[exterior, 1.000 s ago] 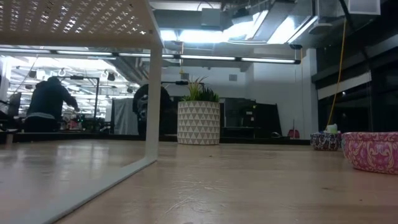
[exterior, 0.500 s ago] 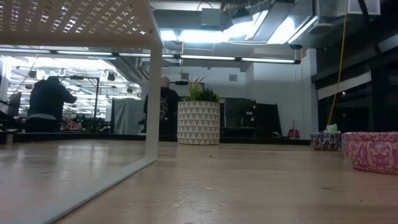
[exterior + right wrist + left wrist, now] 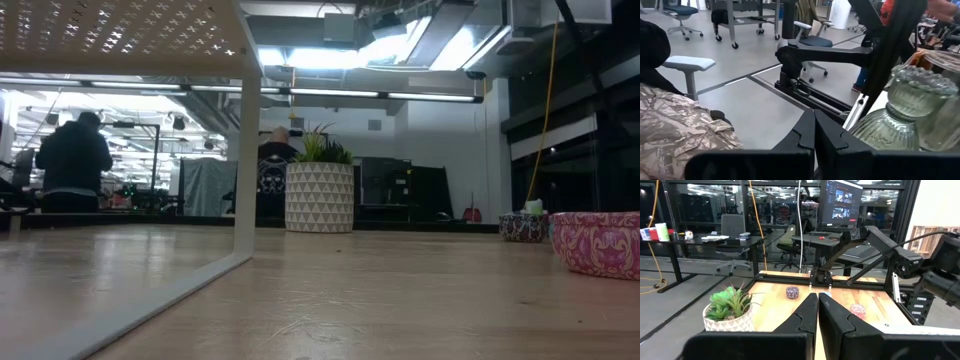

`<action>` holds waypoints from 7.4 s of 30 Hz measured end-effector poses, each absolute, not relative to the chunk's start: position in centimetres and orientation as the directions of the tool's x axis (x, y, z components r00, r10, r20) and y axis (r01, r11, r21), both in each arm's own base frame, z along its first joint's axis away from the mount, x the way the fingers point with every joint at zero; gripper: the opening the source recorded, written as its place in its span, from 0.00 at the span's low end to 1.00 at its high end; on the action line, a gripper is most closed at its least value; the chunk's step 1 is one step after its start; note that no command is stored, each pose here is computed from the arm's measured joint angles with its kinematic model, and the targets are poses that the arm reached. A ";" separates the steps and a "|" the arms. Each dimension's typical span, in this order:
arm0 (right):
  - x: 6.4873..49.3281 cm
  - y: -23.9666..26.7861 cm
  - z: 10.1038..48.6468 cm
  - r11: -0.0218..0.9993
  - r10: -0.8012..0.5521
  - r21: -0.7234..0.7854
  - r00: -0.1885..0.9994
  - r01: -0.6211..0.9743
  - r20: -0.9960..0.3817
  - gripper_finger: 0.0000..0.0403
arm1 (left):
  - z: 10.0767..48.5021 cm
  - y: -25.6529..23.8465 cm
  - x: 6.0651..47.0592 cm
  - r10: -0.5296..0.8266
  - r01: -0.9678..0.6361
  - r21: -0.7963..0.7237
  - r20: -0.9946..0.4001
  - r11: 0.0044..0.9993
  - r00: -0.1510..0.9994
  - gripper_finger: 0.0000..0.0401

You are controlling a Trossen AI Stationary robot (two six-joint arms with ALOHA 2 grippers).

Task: Pick & Place candle stick holders
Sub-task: Adjust the transparent candle holders on the shelf

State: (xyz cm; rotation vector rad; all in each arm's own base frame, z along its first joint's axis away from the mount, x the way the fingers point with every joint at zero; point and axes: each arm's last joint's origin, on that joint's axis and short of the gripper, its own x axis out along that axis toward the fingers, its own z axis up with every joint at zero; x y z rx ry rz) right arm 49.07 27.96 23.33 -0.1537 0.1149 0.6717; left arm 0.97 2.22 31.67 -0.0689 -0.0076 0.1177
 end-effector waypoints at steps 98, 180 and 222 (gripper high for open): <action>13.3 4.5 27.4 0.991 0.009 -0.126 0.974 -0.038 -0.227 0.00 | 31.7 2.2 1.0 0.118 -0.117 -0.070 0.004 0.991 0.993 0.02; 13.7 1.2 28.5 0.987 -0.016 -0.162 0.991 -0.006 -0.134 0.00 | 42.4 -17.3 17.3 -0.528 0.725 0.065 -0.642 0.685 0.556 0.02; 13.7 1.2 28.5 0.987 -0.015 -0.162 0.991 -0.007 -0.134 0.00 | 36.9 -25.0 18.0 -0.384 0.772 0.052 -0.845 0.633 0.372 0.02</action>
